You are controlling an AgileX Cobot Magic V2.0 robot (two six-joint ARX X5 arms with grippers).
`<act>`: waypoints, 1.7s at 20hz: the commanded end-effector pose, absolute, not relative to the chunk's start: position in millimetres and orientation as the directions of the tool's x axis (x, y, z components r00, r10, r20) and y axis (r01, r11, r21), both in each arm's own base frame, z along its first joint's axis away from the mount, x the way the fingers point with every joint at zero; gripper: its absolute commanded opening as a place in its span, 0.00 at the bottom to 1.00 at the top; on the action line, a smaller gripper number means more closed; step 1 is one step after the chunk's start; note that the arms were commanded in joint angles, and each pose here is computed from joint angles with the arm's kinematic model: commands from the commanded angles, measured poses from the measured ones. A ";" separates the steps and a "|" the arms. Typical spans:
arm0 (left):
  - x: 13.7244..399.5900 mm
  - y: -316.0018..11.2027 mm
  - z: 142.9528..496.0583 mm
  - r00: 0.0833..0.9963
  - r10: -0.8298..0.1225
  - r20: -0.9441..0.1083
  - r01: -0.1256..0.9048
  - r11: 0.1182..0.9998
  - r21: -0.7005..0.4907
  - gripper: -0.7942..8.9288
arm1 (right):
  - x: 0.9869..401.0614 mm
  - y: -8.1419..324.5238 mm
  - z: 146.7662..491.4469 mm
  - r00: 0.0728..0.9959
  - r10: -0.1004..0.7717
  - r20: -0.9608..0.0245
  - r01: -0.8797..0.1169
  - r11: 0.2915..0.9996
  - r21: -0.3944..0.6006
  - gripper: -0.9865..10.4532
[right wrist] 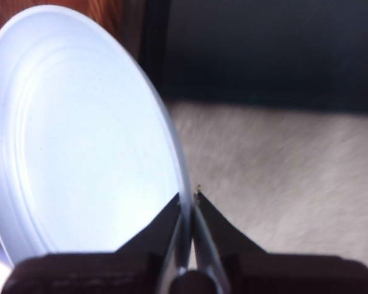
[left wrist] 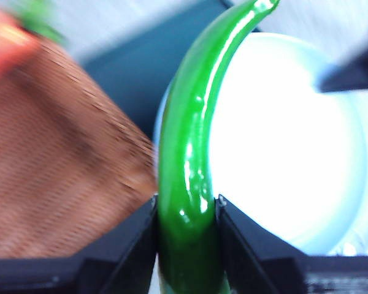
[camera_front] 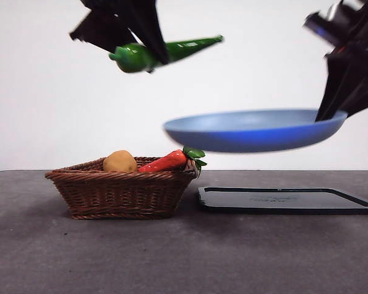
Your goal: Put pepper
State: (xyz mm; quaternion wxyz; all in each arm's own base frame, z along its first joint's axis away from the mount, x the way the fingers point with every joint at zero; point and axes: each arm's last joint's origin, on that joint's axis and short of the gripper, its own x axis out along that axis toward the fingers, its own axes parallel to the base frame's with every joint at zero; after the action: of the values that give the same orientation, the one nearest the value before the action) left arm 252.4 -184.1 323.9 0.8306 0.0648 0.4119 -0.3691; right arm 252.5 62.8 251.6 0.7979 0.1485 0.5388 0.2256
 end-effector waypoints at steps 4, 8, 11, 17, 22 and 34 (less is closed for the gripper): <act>255.1 -218.5 295.1 0.290 -0.540 -0.790 0.720 0.667 -0.192 0.22 | 259.4 85.6 248.5 0.278 0.574 -0.770 -0.215 0.819 0.533 0.09; 263.1 -234.1 266.4 0.233 -0.496 -0.836 0.723 0.663 -0.192 0.22 | 258.9 88.8 249.2 0.267 0.597 -0.756 -0.220 0.802 0.556 0.09; 267.1 -237.7 254.9 0.222 -0.466 -0.856 0.717 0.673 -0.181 0.22 | 258.7 88.8 249.1 0.265 0.598 -0.757 -0.219 0.802 0.556 0.09; 266.2 -239.2 254.5 0.217 -0.470 -0.855 0.718 0.670 -0.186 0.31 | 258.8 88.7 249.1 0.266 0.597 -0.757 -0.220 0.802 0.556 0.09; 264.9 -238.1 256.7 0.216 -0.471 -0.855 0.718 0.670 -0.187 0.34 | 258.8 88.7 249.1 0.266 0.597 -0.757 -0.220 0.802 0.556 0.09; 224.6 -202.5 336.1 0.355 -0.585 -0.730 0.746 0.647 -0.156 0.34 | 262.5 83.7 250.2 0.297 0.594 -0.748 -0.206 0.804 0.557 0.09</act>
State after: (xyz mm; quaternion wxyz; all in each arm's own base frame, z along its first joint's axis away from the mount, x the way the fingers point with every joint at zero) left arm 225.2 -199.1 331.8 0.8154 0.0980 0.4064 -0.4004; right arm 257.9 82.5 245.6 0.7809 0.1748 0.5440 0.2525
